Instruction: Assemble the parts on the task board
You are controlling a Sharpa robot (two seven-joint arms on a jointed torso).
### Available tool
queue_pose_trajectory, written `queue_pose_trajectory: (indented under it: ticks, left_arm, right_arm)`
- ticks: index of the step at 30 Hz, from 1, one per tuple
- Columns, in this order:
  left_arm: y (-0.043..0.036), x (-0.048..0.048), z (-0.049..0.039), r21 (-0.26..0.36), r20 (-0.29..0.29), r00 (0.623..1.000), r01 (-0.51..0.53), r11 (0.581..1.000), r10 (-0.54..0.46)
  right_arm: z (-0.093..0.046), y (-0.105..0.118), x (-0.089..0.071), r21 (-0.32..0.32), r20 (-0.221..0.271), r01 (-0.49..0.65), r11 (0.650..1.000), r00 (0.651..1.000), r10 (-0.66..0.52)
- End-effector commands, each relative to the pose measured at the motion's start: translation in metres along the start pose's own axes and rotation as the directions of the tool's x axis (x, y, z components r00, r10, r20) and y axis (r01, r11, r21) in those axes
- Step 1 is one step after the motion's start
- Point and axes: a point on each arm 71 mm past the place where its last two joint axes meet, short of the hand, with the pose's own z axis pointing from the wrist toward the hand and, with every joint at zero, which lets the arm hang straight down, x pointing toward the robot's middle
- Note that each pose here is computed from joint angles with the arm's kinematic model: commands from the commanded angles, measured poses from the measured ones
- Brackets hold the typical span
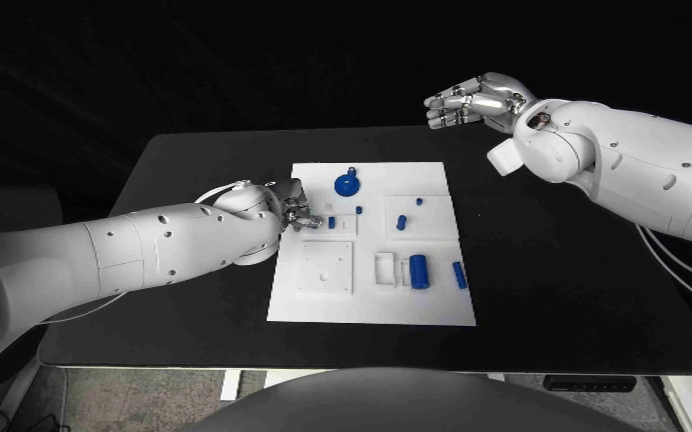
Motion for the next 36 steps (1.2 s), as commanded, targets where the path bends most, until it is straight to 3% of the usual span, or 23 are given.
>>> queue_pose_trajectory:
  ticks: [1,28,36]
  left_arm:
    - [0.0004,-0.0001,-0.0002,0.002,0.008,1.0,0.008,1.0,-0.008]
    - [0.0035,-0.0024,0.0003,-0.004,0.029,0.999,0.031,1.0,-0.03]
    - [0.0086,-0.0049,-0.0018,0.009,0.044,0.995,0.086,0.996,-0.087]
  right_arm:
    - [-0.0005,0.0,0.0005,-0.001,-0.011,-0.008,1.0,1.0,0.008]
    - [-0.0009,-0.0031,0.0017,0.006,-0.013,-0.011,1.0,1.0,0.011]
    - [-0.0019,-0.0042,0.0008,0.008,-0.011,-0.011,1.0,1.0,0.011]
